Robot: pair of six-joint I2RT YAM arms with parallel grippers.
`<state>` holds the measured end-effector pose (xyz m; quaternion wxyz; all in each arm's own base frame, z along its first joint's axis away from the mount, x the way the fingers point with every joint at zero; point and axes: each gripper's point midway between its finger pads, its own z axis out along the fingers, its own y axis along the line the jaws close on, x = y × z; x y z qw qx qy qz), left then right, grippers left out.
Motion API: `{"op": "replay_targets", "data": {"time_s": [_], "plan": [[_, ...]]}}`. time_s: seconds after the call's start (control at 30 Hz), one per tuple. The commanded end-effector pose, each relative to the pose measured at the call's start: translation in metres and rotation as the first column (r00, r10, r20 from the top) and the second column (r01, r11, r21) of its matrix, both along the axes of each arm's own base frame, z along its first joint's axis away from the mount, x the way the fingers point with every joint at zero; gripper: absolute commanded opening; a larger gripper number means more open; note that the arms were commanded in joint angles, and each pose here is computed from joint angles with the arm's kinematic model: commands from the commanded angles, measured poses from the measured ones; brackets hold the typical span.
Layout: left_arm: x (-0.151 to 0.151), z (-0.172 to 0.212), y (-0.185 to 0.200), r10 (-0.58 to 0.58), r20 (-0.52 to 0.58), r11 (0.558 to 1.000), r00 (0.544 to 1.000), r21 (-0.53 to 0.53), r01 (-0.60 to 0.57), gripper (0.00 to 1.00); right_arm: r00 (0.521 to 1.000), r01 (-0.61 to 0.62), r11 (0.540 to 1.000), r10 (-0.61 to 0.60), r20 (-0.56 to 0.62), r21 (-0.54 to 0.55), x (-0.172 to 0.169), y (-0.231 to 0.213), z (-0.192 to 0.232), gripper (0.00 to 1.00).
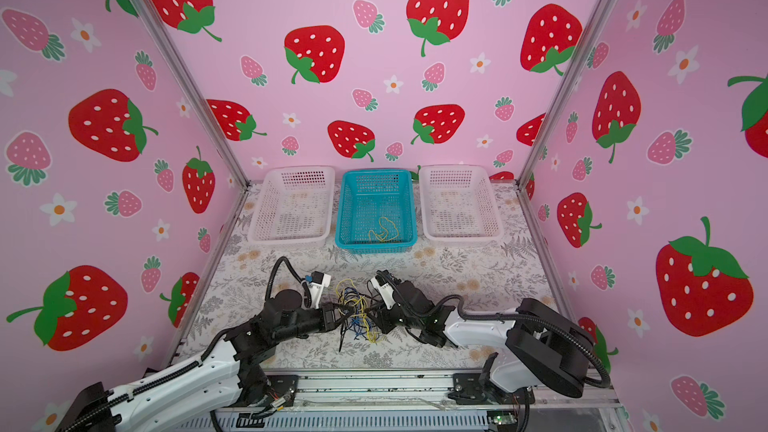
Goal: Untangle the cables
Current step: 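Reach the right gripper back into the bundle held by the left gripper, then grasp a yellow wire in the bundle with the right gripper and pull it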
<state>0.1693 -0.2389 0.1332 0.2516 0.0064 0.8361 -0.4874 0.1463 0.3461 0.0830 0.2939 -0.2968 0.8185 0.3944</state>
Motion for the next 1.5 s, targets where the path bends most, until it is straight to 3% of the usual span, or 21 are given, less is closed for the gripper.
{"op": "replay_targets", "data": {"time_s": [0.0, 0.23, 0.5, 0.9, 1.0, 1.1, 1.17, 1.37, 1.47], "plan": [[0.001, 0.033, -0.006, -0.010, 0.083, 0.995, 0.997, -0.101, 0.019, 0.00, 0.997, 0.081, 0.995, -0.081, 0.004, -0.054, 0.009, -0.010, -0.013, 0.18], [-0.005, 0.038, -0.003, -0.019, 0.096, 0.992, 0.995, -0.120, 0.031, 0.00, 0.986, 0.159, 0.985, -0.156, 0.053, -0.060, 0.020, -0.027, -0.010, 0.00], [-0.013, 0.012, 0.002, -0.047, 0.030, 0.998, 0.998, -0.039, 0.048, 0.00, 0.951, 0.306, 0.951, -0.304, 0.066, -0.032, 0.046, -0.079, 0.002, 0.00], [-0.016, -0.017, 0.008, -0.056, -0.023, 0.996, 0.998, 0.064, 0.057, 0.00, 0.891, 0.436, 0.900, -0.432, 0.141, 0.000, 0.073, -0.142, 0.046, 0.00], [-0.017, -0.015, 0.006, -0.064, -0.018, 0.996, 0.998, 0.057, 0.065, 0.00, 0.900, 0.411, 0.911, -0.411, 0.145, 0.034, 0.071, -0.142, 0.057, 0.00], [-0.017, -0.011, 0.004, -0.068, -0.012, 0.997, 0.998, 0.027, 0.068, 0.00, 0.951, 0.277, 0.955, -0.289, 0.112, 0.111, 0.055, -0.120, 0.068, 0.00], [-0.016, -0.007, 0.002, -0.065, -0.005, 0.998, 0.998, 0.005, 0.065, 0.00, 0.966, 0.230, 0.963, -0.243, 0.084, 0.144, 0.046, -0.111, 0.070, 0.05], [-0.015, 0.005, -0.009, -0.095, 0.011, 0.993, 0.995, -0.069, 0.095, 0.00, 0.987, 0.101, 0.963, -0.128, 0.092, 0.251, 0.017, -0.084, 0.082, 0.33], [-0.014, 0.008, -0.013, -0.105, 0.014, 0.991, 0.994, -0.083, 0.106, 0.00, 0.991, 0.064, 0.969, -0.091, 0.102, 0.240, 0.006, -0.069, 0.081, 0.35]]}}
